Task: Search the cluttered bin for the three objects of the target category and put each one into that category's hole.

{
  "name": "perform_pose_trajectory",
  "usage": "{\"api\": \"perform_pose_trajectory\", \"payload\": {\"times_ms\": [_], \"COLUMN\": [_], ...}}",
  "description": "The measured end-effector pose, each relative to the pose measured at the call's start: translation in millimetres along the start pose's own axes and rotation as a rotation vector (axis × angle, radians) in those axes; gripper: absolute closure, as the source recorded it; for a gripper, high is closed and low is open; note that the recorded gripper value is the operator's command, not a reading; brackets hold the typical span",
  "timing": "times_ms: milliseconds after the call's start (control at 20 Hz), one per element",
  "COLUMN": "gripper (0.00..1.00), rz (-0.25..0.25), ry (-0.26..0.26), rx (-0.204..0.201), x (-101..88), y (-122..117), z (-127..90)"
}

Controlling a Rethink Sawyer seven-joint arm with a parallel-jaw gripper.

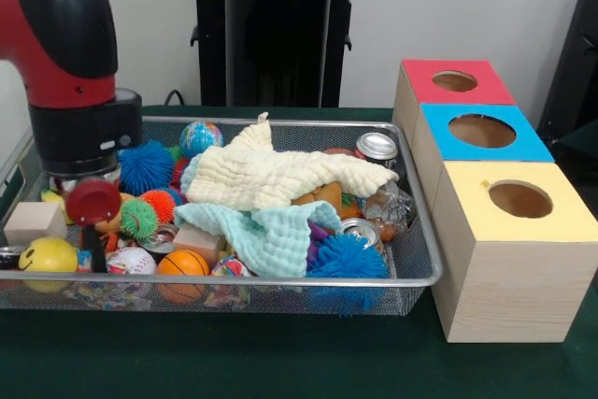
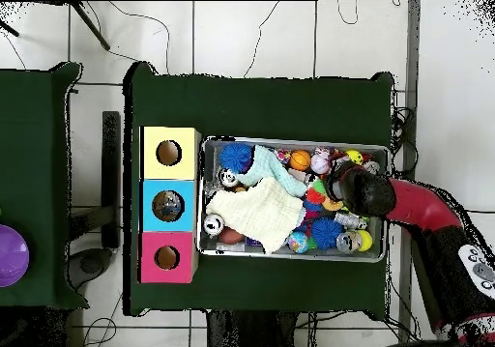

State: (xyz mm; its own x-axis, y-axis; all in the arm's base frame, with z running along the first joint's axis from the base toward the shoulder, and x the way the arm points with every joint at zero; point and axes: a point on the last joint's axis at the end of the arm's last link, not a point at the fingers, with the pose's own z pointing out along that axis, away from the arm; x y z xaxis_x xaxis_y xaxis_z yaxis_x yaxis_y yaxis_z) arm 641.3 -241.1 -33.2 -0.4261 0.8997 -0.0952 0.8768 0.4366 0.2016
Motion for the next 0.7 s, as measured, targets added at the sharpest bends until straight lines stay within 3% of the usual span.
{"api": "perform_pose_trajectory", "payload": {"times_ms": [350, 500, 700], "gripper": [0.0, 0.0, 0.0], "rz": [-0.107, -0.177, -0.212], "ry": [0.027, 0.064, 0.126], "rx": [0.02, 0.056, 0.107], "x": [-12.2, -18.0, -24.9], "y": [-14, -8, 0], "z": [34, 35, 37]}}
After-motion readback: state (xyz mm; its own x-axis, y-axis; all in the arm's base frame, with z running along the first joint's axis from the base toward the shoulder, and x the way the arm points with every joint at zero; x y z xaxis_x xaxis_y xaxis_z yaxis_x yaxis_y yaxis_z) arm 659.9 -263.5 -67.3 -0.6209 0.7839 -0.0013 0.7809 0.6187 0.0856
